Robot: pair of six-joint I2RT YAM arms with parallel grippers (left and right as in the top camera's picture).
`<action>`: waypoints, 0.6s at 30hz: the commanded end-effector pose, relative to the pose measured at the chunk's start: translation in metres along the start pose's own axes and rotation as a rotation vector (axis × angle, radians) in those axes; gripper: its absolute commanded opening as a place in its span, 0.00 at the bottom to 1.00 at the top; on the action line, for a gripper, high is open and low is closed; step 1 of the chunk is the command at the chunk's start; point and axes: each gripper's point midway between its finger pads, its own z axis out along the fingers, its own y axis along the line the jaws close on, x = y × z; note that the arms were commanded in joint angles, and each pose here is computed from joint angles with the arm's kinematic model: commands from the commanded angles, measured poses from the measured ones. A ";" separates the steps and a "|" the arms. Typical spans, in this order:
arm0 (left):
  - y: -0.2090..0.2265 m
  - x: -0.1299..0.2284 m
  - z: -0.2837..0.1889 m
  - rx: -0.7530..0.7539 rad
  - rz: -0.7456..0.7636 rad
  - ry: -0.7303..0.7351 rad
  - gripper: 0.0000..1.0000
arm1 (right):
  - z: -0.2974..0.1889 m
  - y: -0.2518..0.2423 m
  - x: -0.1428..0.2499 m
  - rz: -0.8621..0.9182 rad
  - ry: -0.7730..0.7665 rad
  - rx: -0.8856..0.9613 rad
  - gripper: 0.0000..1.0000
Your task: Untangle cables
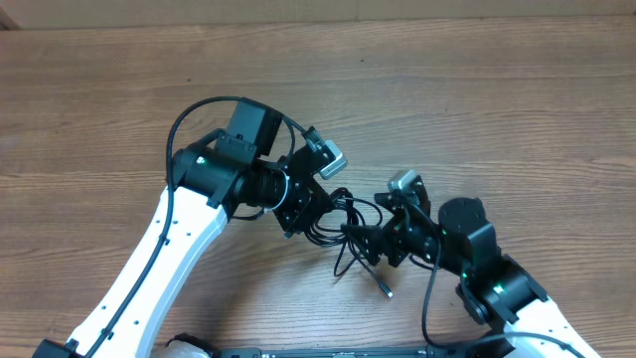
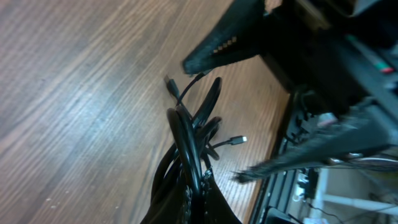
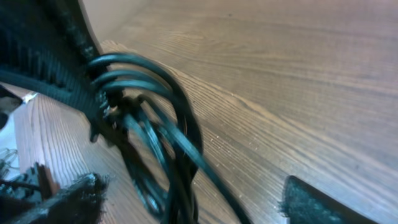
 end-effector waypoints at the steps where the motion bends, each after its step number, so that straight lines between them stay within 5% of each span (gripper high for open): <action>1: -0.009 -0.008 0.001 0.073 0.017 -0.025 0.04 | 0.009 -0.004 -0.007 -0.020 0.000 0.005 0.66; 4: -0.007 -0.008 0.002 0.068 0.014 -0.021 0.04 | 0.017 -0.010 0.003 0.010 0.043 0.014 0.21; 6: -0.006 -0.009 0.002 0.066 0.016 -0.024 0.04 | 0.020 -0.010 0.009 0.040 0.067 0.006 0.04; 10: 0.007 -0.009 0.002 -0.004 0.003 -0.018 0.04 | 0.020 0.006 0.018 0.066 0.109 -0.091 0.04; 18: 0.090 0.004 -0.019 -0.510 -0.362 -0.001 0.04 | 0.019 0.002 0.028 0.236 0.151 -0.055 0.04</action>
